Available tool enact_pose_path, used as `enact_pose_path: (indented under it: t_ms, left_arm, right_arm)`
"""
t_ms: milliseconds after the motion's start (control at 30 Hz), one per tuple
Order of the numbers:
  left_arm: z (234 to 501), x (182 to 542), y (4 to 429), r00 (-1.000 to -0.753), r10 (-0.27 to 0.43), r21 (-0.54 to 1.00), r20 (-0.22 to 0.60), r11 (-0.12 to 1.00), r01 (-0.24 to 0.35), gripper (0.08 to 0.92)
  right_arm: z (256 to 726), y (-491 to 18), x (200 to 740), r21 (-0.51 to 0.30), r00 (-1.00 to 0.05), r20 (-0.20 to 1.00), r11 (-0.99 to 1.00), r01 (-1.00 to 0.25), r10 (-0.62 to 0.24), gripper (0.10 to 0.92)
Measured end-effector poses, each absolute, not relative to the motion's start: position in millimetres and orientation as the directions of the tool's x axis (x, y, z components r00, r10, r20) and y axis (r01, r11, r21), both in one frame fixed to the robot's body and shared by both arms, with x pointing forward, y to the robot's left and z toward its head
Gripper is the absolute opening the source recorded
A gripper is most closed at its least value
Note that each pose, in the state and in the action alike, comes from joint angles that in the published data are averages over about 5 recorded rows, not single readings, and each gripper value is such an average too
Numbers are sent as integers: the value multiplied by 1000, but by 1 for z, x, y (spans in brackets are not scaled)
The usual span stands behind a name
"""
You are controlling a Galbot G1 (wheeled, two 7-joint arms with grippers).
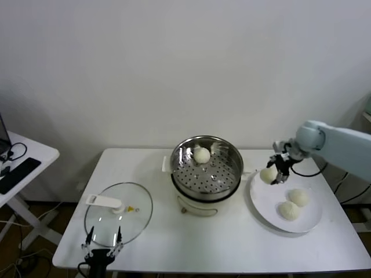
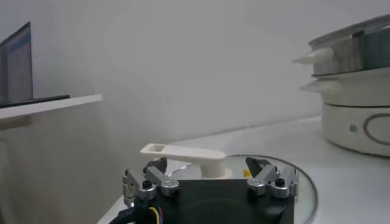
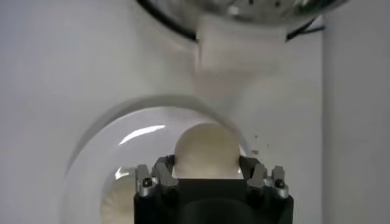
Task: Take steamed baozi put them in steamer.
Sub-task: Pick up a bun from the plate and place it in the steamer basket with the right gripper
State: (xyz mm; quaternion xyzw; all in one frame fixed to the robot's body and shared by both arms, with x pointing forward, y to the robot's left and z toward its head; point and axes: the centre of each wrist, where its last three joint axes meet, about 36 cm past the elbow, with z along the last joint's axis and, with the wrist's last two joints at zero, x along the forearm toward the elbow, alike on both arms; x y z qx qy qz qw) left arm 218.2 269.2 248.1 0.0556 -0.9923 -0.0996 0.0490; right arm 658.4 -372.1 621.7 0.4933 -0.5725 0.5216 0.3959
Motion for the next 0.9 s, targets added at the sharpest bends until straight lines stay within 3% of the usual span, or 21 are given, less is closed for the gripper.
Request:
enact_pose_path:
  t_ms: [233, 433, 633, 900]
  left_arm:
    - [248, 216, 267, -990, -112, 205, 90, 974, -91, 823]
    - [251, 218, 267, -990, -113, 205, 81, 974, -94, 823]
    - [252, 219, 270, -990, -118, 208, 76, 973, -101, 823]
    - [251, 218, 270, -990, -122, 208, 77, 973, -104, 823]
  right_arm:
    - [711, -334, 660, -260, -241, 947, -69, -963, -212, 704]
    - [748, -286, 655, -271, -237, 936, -103, -957, -261, 704]
    - [754, -235, 657, -270, -225, 934, -137, -953, -279, 704]
    - [725, -173, 668, -252, -194, 939, -184, -950, -285, 704]
